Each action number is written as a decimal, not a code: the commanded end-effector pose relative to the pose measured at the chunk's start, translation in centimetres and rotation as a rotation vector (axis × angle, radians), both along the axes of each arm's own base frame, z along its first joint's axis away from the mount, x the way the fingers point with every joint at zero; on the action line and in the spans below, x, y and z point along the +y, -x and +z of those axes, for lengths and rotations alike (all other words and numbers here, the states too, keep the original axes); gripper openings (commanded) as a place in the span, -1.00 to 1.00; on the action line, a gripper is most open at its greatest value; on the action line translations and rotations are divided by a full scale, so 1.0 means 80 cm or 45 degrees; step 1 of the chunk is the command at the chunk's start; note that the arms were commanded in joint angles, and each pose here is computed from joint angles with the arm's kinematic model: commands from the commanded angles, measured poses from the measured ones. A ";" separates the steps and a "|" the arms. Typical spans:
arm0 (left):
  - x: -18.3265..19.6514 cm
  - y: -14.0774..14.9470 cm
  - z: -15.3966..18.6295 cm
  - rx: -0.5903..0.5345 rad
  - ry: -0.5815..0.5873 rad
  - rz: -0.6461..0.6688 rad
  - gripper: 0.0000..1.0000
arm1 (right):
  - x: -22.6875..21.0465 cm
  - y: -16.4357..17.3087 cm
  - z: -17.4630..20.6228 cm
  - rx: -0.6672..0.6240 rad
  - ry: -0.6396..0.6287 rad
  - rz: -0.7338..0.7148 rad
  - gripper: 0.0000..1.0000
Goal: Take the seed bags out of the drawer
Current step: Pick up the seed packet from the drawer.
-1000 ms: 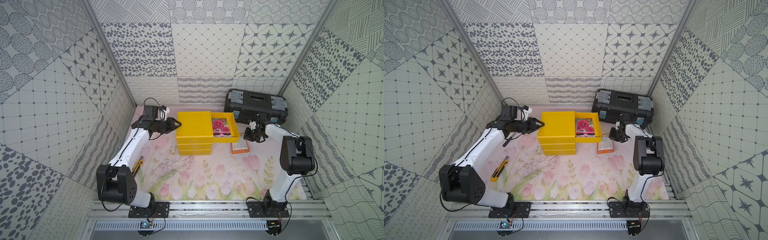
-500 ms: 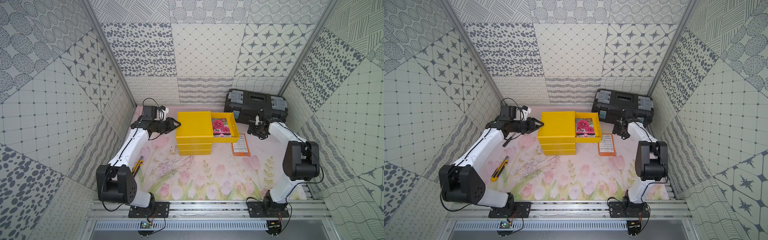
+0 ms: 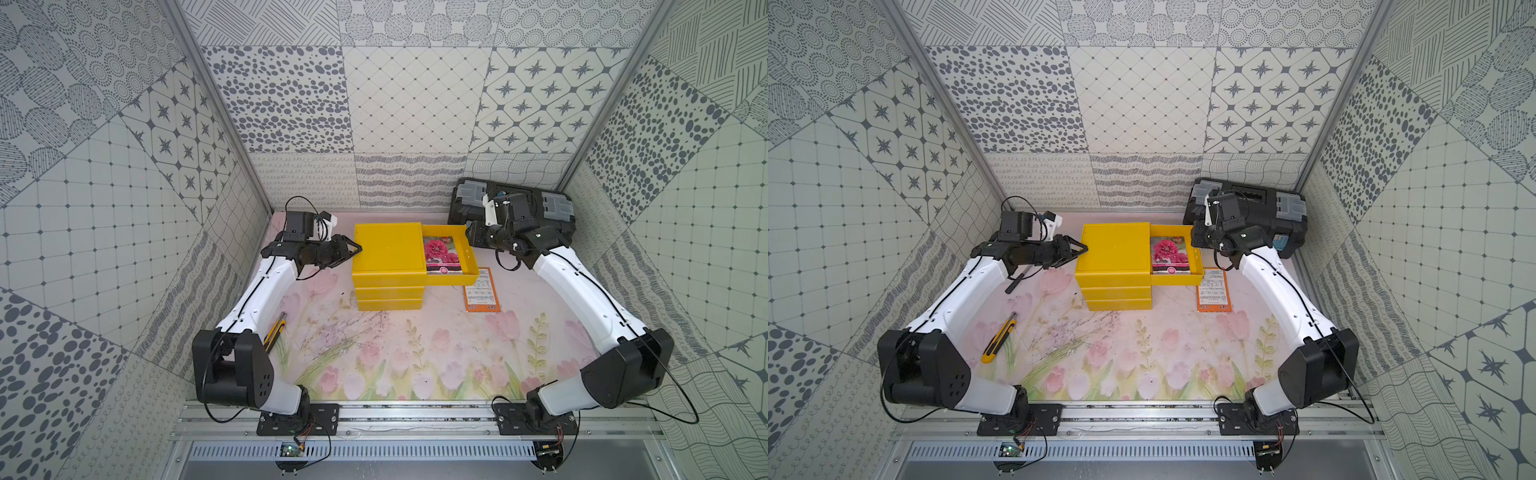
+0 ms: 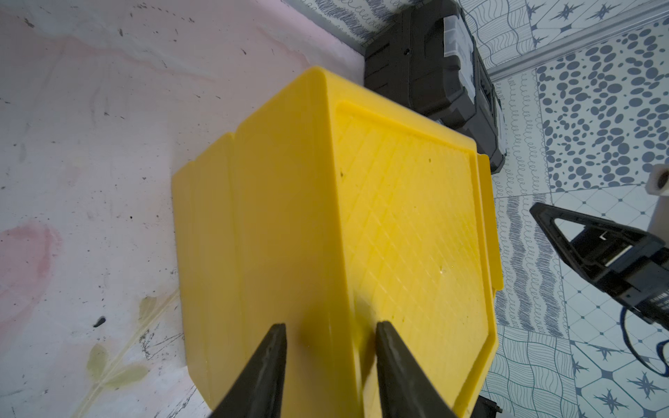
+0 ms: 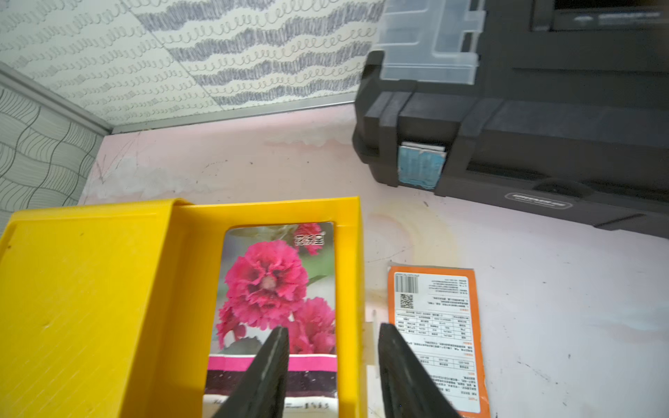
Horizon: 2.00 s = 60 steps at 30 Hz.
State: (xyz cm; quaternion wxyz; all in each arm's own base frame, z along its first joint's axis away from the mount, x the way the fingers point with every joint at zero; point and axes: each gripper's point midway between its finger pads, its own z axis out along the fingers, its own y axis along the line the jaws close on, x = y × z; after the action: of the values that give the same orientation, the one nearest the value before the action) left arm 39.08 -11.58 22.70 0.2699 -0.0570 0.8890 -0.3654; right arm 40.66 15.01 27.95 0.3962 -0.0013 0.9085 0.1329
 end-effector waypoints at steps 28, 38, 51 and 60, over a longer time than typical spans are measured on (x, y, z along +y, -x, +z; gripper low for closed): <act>0.024 0.027 -0.044 0.205 -0.124 0.080 -0.15 | 0.108 -0.042 -0.123 0.278 0.239 0.152 -0.36; 0.024 0.027 -0.047 0.212 -0.126 0.080 -0.14 | 0.161 -0.030 -0.117 0.348 -0.016 0.324 -0.39; 0.023 0.026 -0.045 0.209 -0.122 0.079 -0.14 | 0.132 -0.025 -0.047 0.228 -0.107 0.268 -0.01; 0.023 0.027 -0.047 0.214 -0.123 0.079 -0.14 | 0.085 -0.014 -0.042 0.213 0.081 0.168 0.28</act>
State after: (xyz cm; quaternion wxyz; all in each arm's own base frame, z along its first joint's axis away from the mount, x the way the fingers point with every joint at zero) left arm 39.05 -11.54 22.71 0.2698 -0.0576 0.8890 -0.3655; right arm 41.96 23.31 25.43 0.3132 -0.0613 0.9314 0.1752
